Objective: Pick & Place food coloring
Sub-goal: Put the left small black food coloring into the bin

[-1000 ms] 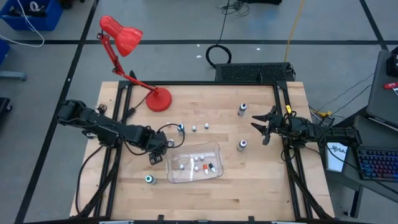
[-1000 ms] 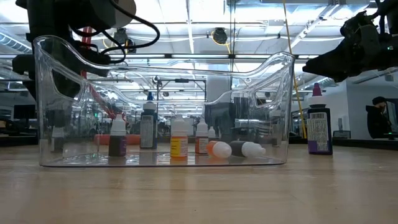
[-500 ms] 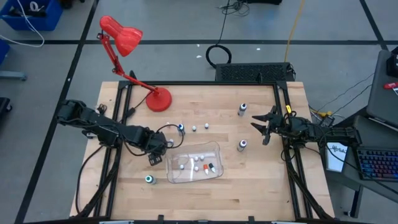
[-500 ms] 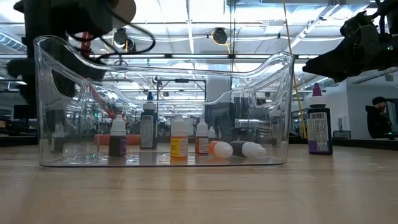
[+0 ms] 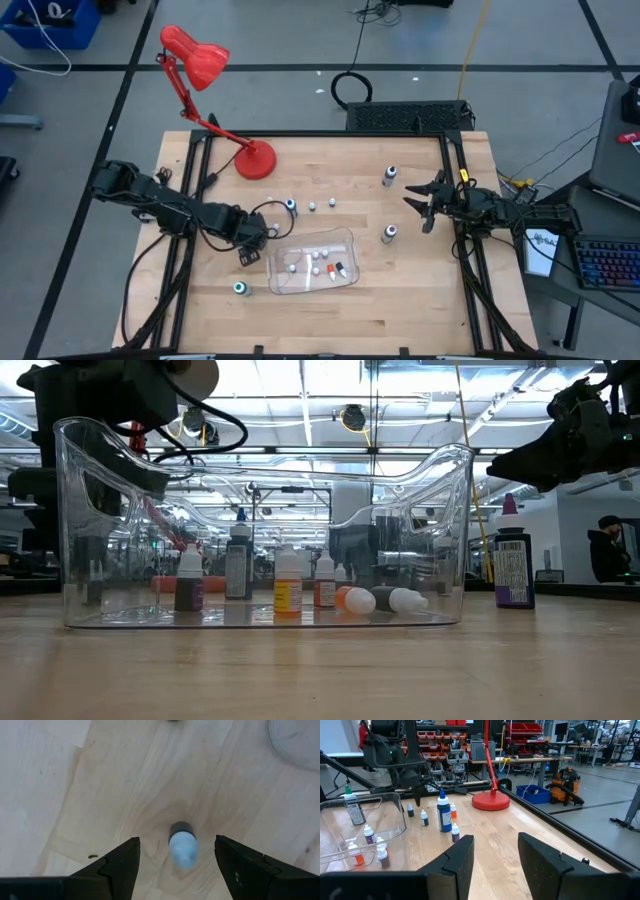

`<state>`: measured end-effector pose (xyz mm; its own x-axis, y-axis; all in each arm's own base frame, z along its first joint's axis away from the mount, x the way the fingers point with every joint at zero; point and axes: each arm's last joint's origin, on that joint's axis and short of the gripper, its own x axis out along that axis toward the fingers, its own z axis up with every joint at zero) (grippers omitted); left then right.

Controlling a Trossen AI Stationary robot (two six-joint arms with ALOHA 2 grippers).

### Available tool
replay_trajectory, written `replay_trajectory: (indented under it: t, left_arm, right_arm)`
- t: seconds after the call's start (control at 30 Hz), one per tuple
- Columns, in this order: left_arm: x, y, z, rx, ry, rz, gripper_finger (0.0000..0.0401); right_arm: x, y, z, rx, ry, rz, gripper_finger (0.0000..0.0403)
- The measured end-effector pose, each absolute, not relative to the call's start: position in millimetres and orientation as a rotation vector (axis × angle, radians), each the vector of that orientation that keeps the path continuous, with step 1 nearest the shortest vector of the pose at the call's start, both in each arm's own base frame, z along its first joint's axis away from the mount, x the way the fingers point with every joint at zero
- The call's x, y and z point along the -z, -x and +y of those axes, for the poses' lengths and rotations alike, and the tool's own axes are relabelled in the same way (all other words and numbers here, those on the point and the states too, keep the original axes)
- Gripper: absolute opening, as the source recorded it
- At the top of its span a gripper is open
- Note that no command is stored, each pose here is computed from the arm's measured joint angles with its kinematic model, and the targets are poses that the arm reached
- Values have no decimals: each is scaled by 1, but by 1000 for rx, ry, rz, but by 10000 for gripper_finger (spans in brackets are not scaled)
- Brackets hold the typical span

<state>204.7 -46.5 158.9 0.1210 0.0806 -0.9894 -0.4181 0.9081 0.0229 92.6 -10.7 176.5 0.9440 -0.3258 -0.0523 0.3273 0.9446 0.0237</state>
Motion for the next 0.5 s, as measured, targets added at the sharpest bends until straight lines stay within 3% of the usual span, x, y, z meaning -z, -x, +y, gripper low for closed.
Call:
replay_trajectory:
  t: [0.33, 0.5]
  left_arm:
    - [-159, -205, -47, -368, 283, 1409, 251]
    - [-159, -205, -47, -355, 273, 1413, 195]
  right_arm:
    - [-176, -93, -11, 333, -32, 48, 141]
    - [-176, -93, -11, 333, -32, 48, 141]
